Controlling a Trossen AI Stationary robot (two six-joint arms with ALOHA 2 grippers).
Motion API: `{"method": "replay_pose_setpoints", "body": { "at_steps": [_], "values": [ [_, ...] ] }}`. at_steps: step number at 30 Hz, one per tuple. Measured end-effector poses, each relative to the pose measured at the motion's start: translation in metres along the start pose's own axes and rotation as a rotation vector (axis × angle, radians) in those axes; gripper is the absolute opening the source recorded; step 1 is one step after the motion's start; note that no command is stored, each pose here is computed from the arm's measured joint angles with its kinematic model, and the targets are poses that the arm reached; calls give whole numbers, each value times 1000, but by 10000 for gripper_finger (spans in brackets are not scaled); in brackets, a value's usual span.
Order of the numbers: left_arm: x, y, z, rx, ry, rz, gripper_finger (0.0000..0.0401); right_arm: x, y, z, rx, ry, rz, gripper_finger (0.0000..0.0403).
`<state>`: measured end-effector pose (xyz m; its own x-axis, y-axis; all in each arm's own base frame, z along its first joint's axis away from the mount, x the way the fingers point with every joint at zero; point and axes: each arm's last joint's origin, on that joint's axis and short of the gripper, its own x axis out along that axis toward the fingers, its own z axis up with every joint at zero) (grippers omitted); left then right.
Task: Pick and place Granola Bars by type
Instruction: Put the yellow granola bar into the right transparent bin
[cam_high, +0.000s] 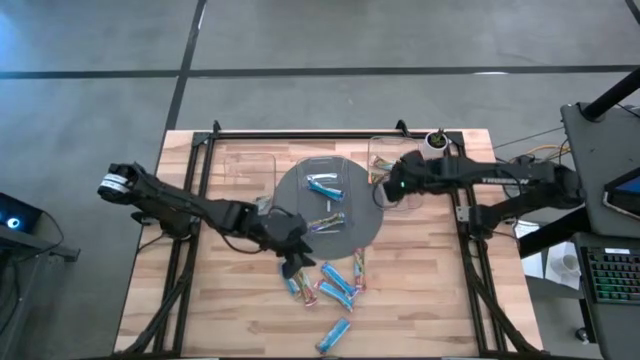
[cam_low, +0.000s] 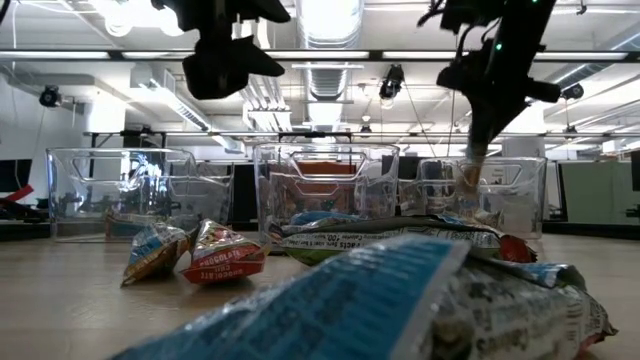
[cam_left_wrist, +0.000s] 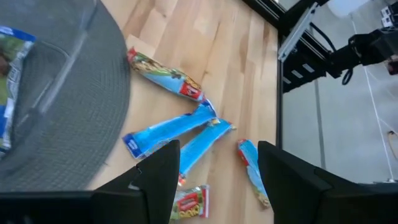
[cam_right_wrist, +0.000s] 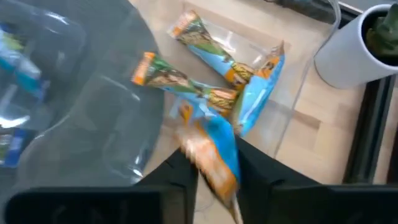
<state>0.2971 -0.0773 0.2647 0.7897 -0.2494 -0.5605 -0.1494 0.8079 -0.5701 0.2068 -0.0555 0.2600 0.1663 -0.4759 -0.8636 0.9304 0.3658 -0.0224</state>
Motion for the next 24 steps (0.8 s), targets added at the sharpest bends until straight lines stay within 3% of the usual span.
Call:
{"method": "replay_pose_setpoints", "body": {
  "at_steps": [5,13,19,24],
  "values": [
    [0,-10,-9,-14,-29,33,197,5,-10,15,6,24,32,146],
    [-4,-14,-22,-30,-16,117,197,-13,-8,17,-6,-23,135,248],
    [-8,-12,-49,28,162,235,197,-32,13,-1,-95,41,374,278],
    [-10,-12,-73,109,283,291,197,-39,37,-33,-230,123,440,281]
  ]
}}
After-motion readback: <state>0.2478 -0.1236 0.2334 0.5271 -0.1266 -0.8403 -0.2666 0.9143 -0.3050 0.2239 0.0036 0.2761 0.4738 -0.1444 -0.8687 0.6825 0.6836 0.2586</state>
